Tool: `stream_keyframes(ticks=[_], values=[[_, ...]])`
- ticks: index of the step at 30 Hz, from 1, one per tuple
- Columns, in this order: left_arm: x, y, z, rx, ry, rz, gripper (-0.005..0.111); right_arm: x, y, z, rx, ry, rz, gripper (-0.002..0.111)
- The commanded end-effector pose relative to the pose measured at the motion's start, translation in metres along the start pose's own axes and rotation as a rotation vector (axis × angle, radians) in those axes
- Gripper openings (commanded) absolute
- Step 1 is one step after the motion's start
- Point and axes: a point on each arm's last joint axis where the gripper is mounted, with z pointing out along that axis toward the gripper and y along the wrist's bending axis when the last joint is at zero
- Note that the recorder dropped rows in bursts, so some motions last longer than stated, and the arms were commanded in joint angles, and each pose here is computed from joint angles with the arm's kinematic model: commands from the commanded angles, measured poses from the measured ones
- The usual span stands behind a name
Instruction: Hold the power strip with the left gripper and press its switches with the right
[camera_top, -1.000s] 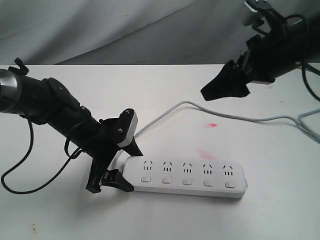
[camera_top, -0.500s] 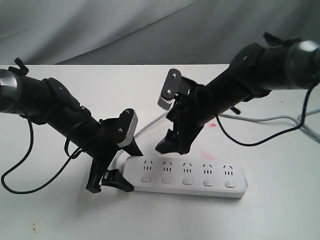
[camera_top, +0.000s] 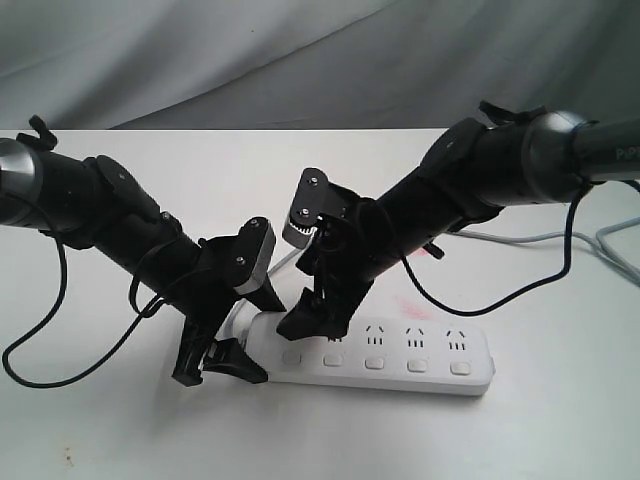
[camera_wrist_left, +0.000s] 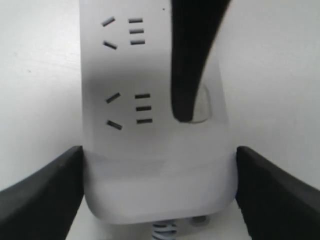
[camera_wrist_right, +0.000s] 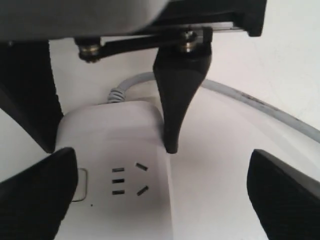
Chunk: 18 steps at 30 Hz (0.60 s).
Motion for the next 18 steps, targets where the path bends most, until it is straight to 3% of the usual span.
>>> stream_keyframes(ticks=[1,10,18], values=[[0.001,0.004,0.000,-0.038,0.031,0.021,0.000,-0.005,0.006,0.003,-0.023,0.001,-0.033,0.084],[0.001,0.004,0.000,-0.038,0.031,0.021,0.000,0.003,0.012,0.016,0.067,0.063,-0.071,0.084],[0.001,0.004,0.000,-0.038,0.031,0.021,0.000,0.003,0.012,0.016,0.070,0.065,-0.072,0.084]])
